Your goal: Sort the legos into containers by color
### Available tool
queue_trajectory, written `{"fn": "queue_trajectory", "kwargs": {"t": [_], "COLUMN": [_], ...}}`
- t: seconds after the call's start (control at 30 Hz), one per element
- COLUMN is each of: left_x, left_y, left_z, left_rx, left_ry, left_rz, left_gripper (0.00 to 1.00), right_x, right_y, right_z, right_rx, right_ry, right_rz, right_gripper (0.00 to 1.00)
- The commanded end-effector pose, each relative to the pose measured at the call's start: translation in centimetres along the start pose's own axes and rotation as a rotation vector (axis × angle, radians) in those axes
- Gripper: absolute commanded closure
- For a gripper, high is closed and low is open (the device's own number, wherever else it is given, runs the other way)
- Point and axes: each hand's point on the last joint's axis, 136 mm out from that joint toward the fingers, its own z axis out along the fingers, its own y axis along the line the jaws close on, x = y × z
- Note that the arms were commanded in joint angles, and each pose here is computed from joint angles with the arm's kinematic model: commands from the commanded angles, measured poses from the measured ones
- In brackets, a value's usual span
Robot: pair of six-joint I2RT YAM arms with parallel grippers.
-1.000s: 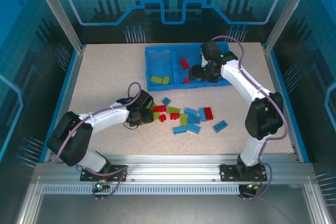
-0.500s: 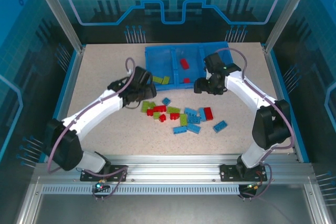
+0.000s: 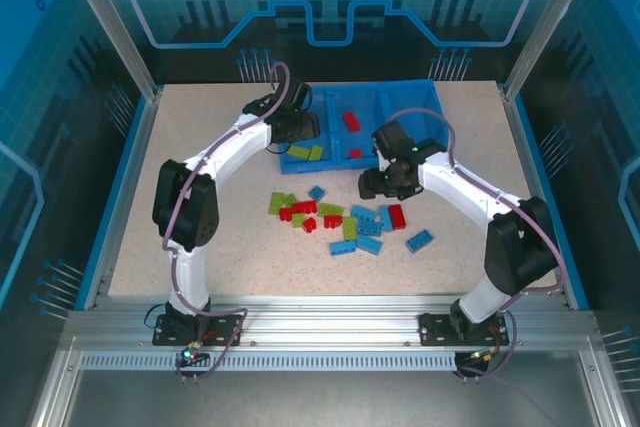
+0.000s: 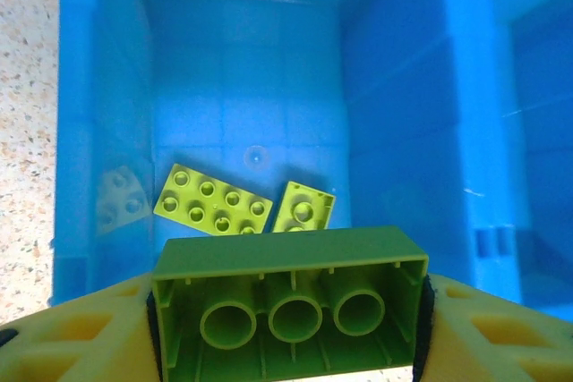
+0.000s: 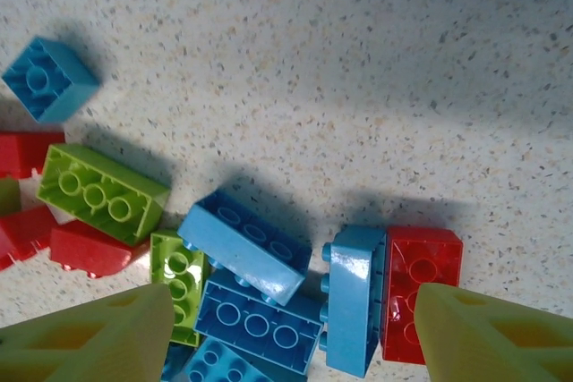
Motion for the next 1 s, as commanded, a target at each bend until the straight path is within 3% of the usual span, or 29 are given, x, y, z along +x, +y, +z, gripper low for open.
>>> {"fn": "queue_trajectory", "kwargs": {"t": [0.0,0.2,0.4,0.63,0.77,0.97], "left_x": [-1.2,-0.7,-0.8,-0.9,0.7,3.4], "left_y": [-1.1,-1.4,-1.4,-1.0,0.3,2.4], "left_z": [0.0,0.7,-1.9,-6.2,-7.2,-8.1], "left_rx": [0.047,0.063,0.094,0.143,0.132,0.101], "left_ry": [0.002,0.037,-0.002,-0.072,-0.072,-0.054], "left_rz": [-0.029,-0.032,-0.092,-0.137,-0.134,-0.141], "left_gripper": [0.36,0.21,0.01,0.01,0.01,0.01], "right_x": [0.4,0.7,0.7,2.3,3.0,3.1], "right_y": [1.3,1.8,2.3,4.4,3.7,4.4], "right_z": [-0.4,0.4,2.2,3.8,4.9,5.9], "right_rx": [-0.002,0.015,0.07,0.01,0.067,0.032], "right_ry": [-0.022,-0.015,0.017,0.068,0.11,0.149], "right_rz": [-0.113,-0.207,-0.31,-0.419,-0.451,-0.495], "right_gripper": [0.28,0.31,0.37,0.37,0.37,0.4]}}
